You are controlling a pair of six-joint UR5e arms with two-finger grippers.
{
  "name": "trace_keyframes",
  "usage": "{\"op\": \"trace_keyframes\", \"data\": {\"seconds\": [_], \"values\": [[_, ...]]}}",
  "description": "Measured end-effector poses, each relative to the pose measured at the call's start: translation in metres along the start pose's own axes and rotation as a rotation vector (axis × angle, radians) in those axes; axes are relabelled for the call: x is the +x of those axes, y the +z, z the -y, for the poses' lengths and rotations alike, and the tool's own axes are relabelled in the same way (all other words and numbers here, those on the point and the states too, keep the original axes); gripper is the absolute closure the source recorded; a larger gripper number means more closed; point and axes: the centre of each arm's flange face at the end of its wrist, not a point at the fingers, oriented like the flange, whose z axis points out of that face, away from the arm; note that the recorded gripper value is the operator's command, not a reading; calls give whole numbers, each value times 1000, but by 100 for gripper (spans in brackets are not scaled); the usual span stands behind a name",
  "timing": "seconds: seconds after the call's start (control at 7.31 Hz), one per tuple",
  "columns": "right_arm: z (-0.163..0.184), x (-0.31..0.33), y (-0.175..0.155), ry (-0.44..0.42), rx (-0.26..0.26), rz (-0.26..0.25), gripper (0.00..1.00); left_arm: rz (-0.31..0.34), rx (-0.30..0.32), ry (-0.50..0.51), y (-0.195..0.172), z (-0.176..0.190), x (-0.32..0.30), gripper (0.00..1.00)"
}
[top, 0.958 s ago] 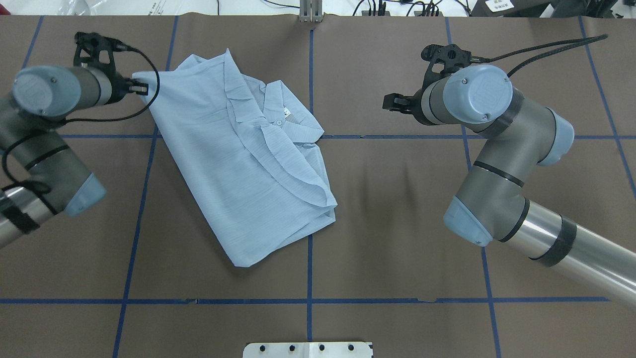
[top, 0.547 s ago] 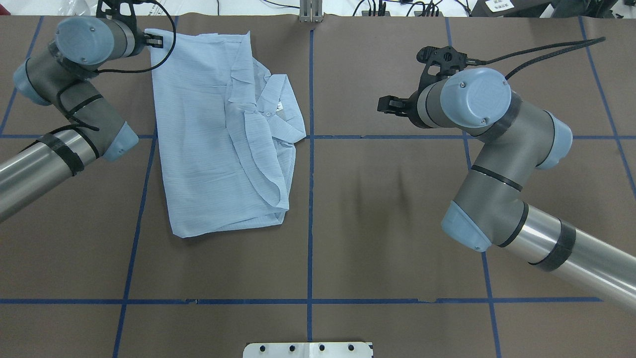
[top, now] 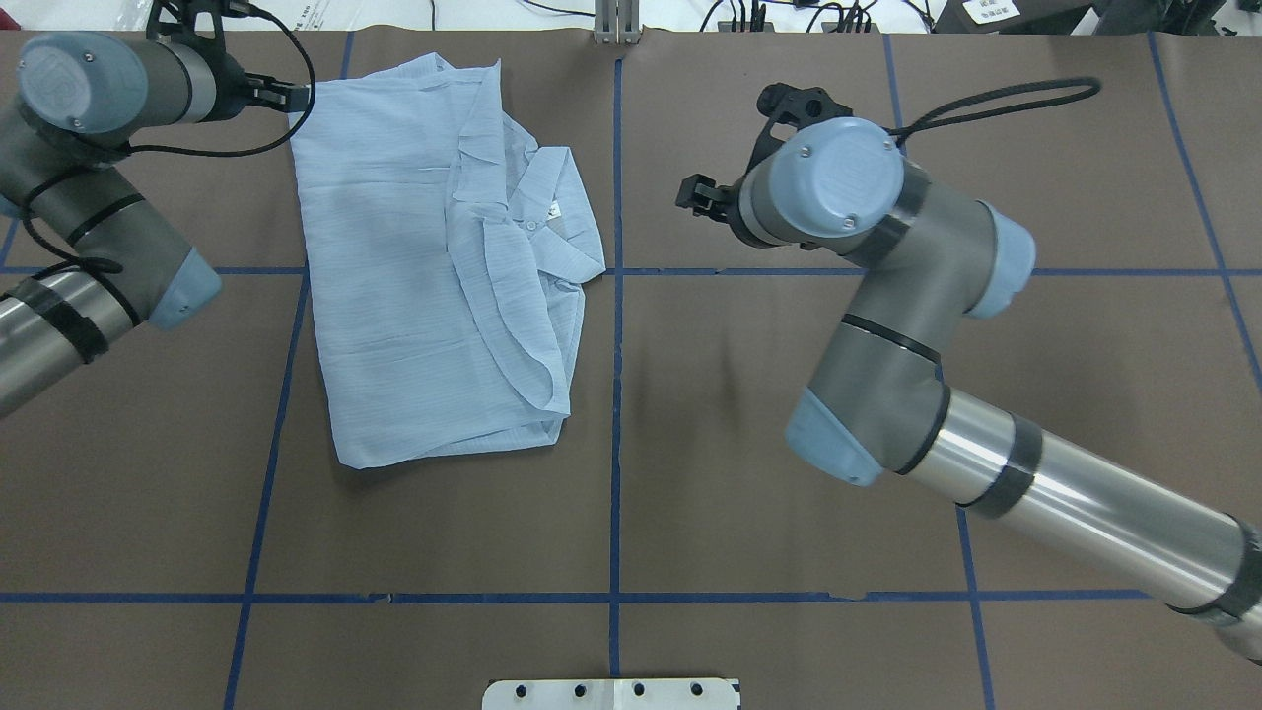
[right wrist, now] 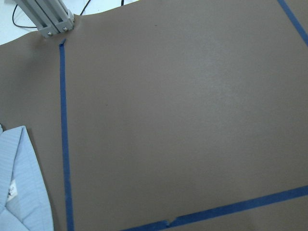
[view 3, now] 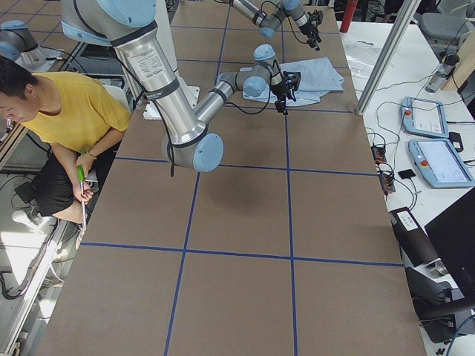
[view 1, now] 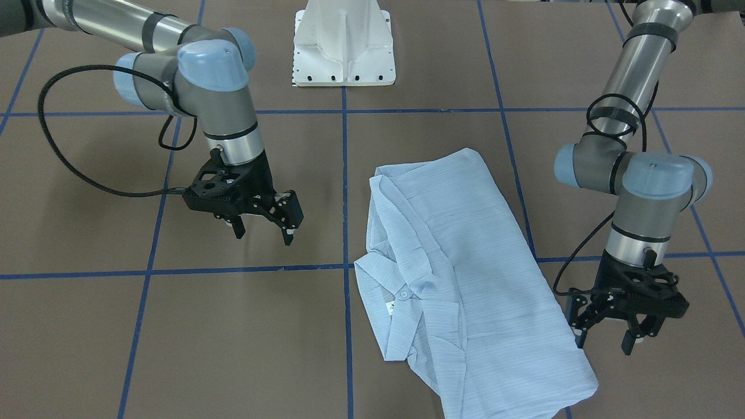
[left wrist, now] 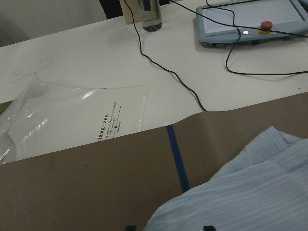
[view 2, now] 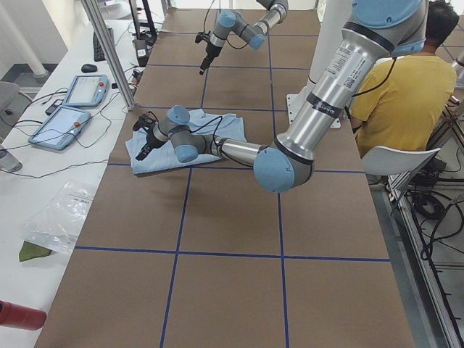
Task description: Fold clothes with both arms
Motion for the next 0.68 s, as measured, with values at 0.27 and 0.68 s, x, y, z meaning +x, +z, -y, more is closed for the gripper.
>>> {"op": "trace_keyframes", "data": {"seconds": [0.27,0.68], "values": [[-24,-82,18,136,5,-45,11,-27,5,-5,-24,-16,-9,0],[-67,-138,46,206,52,-94,27,-36,1,-49,-28,-23,-7,0]]}}
